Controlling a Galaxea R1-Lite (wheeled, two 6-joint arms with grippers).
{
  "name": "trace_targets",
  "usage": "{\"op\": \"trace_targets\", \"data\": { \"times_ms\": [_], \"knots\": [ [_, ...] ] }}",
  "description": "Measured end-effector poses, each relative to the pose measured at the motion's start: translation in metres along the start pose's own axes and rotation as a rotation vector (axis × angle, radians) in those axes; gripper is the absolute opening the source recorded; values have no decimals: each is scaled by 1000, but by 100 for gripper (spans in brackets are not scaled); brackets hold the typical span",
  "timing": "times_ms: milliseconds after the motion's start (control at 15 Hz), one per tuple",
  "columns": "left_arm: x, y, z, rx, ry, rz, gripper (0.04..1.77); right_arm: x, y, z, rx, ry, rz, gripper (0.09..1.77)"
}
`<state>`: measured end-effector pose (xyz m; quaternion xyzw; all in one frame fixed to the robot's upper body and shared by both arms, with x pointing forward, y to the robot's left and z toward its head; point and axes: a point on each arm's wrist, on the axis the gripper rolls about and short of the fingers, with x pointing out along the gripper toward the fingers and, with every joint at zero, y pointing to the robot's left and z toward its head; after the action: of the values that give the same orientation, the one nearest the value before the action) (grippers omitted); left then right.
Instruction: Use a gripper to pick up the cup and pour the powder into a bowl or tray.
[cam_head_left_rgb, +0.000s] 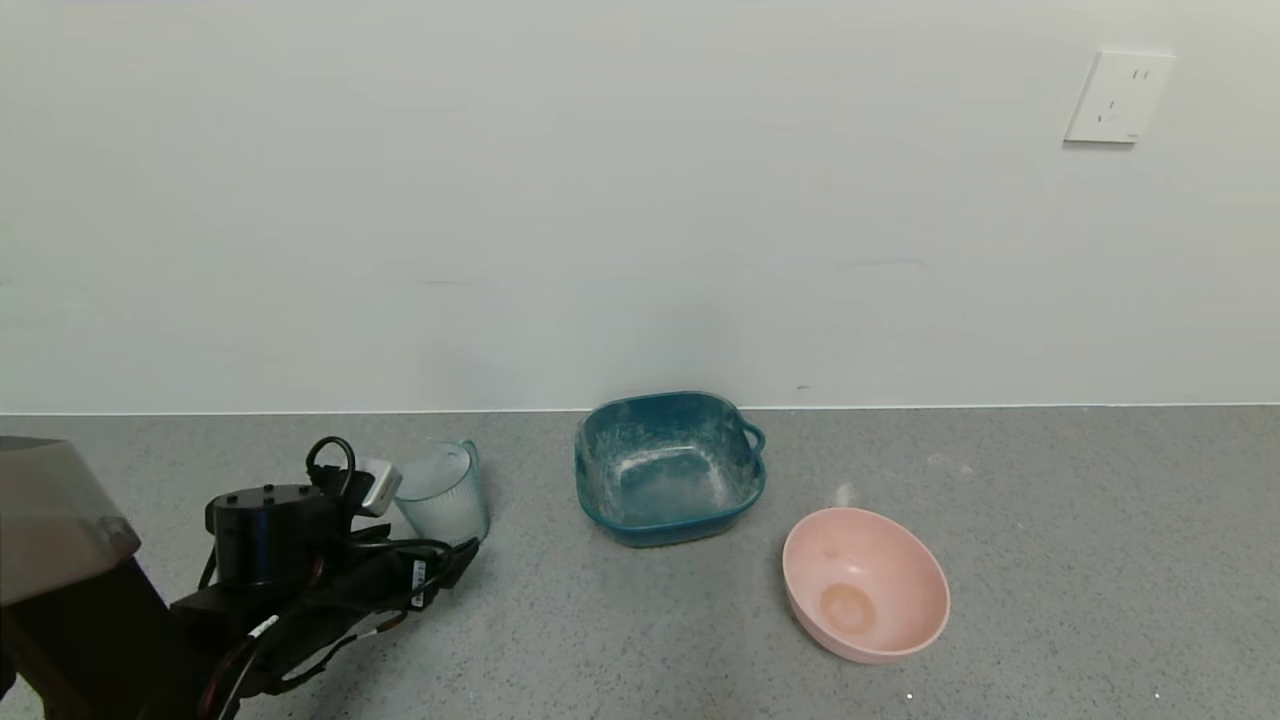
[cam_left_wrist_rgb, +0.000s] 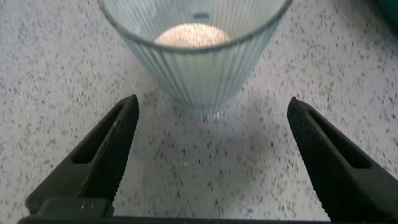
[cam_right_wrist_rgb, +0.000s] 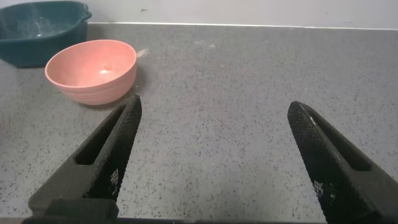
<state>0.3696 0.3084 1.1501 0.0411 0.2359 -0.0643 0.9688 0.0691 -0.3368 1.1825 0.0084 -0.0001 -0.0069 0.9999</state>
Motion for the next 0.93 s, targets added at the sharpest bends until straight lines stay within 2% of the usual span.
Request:
{"op": "trace_targets", "data": {
  "times_ms": [667, 933],
  "knots": [
    [25, 1, -3, -14, -83, 29, 172, 0, 0, 0, 0, 0, 0, 171],
    [34, 3, 0, -62, -108, 29, 172, 0, 0, 0, 0, 0, 0, 171]
  ]
}}
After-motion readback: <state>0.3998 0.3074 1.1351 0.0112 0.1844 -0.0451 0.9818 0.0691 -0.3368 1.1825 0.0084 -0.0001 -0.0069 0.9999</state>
